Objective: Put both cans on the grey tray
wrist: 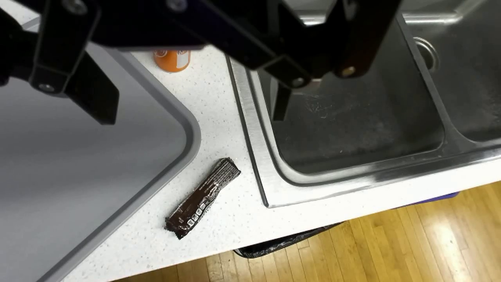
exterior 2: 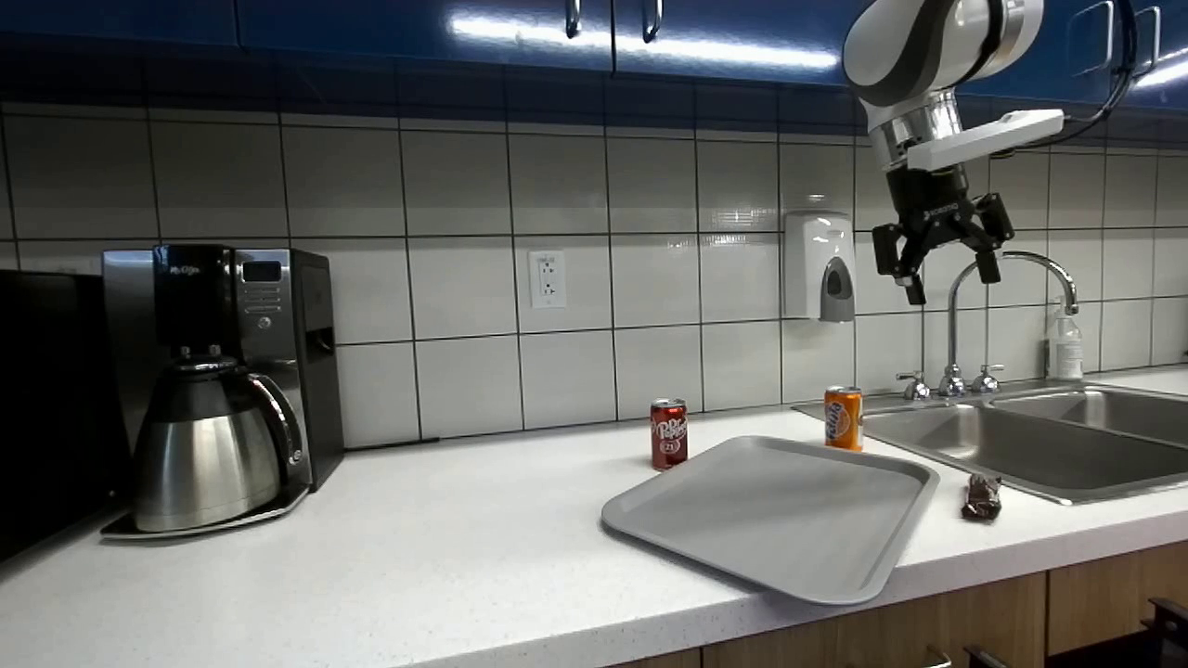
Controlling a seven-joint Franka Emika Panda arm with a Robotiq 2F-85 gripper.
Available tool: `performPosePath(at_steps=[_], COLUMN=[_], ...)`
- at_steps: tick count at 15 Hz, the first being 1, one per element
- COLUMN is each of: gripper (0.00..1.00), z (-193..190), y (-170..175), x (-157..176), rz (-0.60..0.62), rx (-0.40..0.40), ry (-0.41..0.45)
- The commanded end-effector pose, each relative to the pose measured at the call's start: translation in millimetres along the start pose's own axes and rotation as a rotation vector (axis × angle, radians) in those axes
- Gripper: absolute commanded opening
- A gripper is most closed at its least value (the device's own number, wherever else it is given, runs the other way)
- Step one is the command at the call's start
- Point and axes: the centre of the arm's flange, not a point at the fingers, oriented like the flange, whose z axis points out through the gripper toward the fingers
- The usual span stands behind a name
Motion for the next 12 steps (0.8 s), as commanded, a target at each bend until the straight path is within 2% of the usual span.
performPosePath(at_steps=[1, 12], gripper=[1.00, 1.00], z=[7, 28], y=[-11, -68], x=[7, 34], rz=[-0.039, -0.178], rx=[0.040, 0.135], ry=[0.020, 0.075])
